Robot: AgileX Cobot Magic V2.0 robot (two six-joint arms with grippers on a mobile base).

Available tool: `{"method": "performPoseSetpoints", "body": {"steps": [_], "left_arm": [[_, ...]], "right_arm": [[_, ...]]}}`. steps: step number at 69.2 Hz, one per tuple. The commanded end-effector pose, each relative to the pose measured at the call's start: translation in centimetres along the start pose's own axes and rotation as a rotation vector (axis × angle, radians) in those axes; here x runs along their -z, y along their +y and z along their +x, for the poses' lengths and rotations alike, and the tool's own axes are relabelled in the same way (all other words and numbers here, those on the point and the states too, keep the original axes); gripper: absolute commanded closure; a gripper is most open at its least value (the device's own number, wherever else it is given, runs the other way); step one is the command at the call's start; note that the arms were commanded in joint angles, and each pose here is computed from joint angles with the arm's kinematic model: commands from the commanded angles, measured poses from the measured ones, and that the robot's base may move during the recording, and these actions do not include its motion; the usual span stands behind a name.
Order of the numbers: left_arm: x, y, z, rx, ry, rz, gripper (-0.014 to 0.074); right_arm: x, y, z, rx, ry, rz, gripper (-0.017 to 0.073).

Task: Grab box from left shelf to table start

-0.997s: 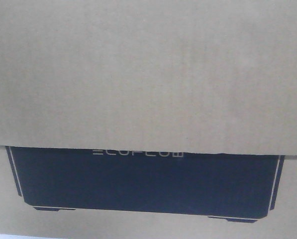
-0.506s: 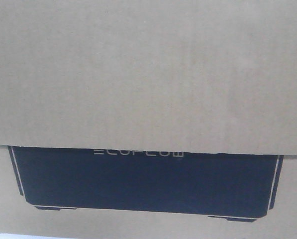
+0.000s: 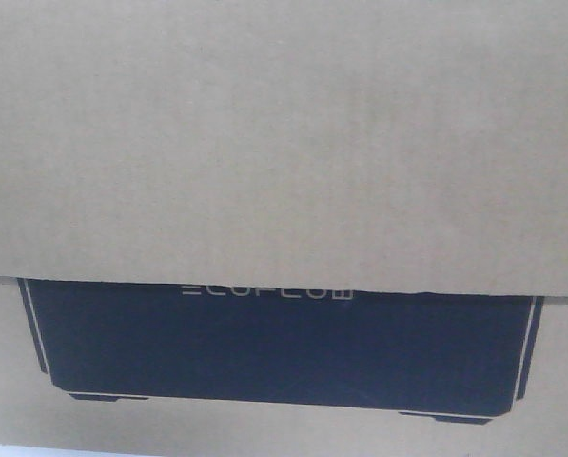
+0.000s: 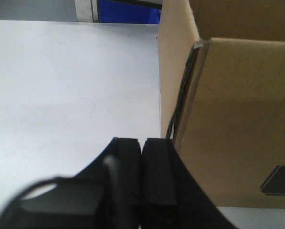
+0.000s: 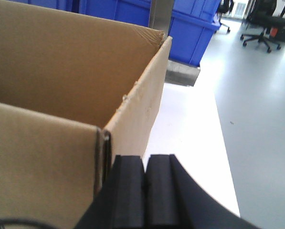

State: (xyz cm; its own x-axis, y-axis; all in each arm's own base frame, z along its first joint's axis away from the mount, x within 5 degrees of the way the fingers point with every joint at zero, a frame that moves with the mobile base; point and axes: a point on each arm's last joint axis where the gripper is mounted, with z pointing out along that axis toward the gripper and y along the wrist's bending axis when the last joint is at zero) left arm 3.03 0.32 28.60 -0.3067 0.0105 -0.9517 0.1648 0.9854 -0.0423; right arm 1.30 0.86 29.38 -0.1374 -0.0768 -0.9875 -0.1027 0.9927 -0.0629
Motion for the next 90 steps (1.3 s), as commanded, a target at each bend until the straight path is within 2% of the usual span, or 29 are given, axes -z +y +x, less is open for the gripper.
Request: {"method": "performPoseSetpoints", "body": {"steps": [1, 56, 63, 70, 76, 78, 90], "left_arm": [[0.4, -0.1, -0.6, -0.006, -0.133, 0.019, 0.0684], [0.5, 0.0, 0.0, -0.004, -0.131, 0.016, 0.0684], [0.3, -0.1, 0.2, 0.009, -0.127, 0.030, 0.0684], [0.5, -0.4, -0.6, 0.025, -0.221, 0.037, 0.0684], [0.5, -0.7, -1.3, -0.057, -0.348, 0.021, 0.0684], [0.4, -0.8, -1.4, -0.065, -0.386, 0.010, 0.0684], [-2.2, -0.4, 1.5, -0.022, -0.393, -0.075, 0.0684]], "right_arm": [[0.2, -0.2, -0.8, 0.006, -0.122, 0.026, 0.0502], [-0.2, -0.3, -0.9, 0.004, -0.131, 0.032, 0.0502], [-0.2, -0.3, -0.9, 0.004, -0.131, 0.032, 0.0502], [-0.2, -0.3, -0.9, 0.004, -0.131, 0.032, 0.0502], [-0.2, -0.3, -0.9, 0.004, -0.131, 0.032, 0.0502], [-0.2, -0.3, -0.9, 0.004, -0.131, 0.032, 0.0502], [-0.2, -0.3, -0.9, 0.004, -0.131, 0.032, 0.0502]]}}
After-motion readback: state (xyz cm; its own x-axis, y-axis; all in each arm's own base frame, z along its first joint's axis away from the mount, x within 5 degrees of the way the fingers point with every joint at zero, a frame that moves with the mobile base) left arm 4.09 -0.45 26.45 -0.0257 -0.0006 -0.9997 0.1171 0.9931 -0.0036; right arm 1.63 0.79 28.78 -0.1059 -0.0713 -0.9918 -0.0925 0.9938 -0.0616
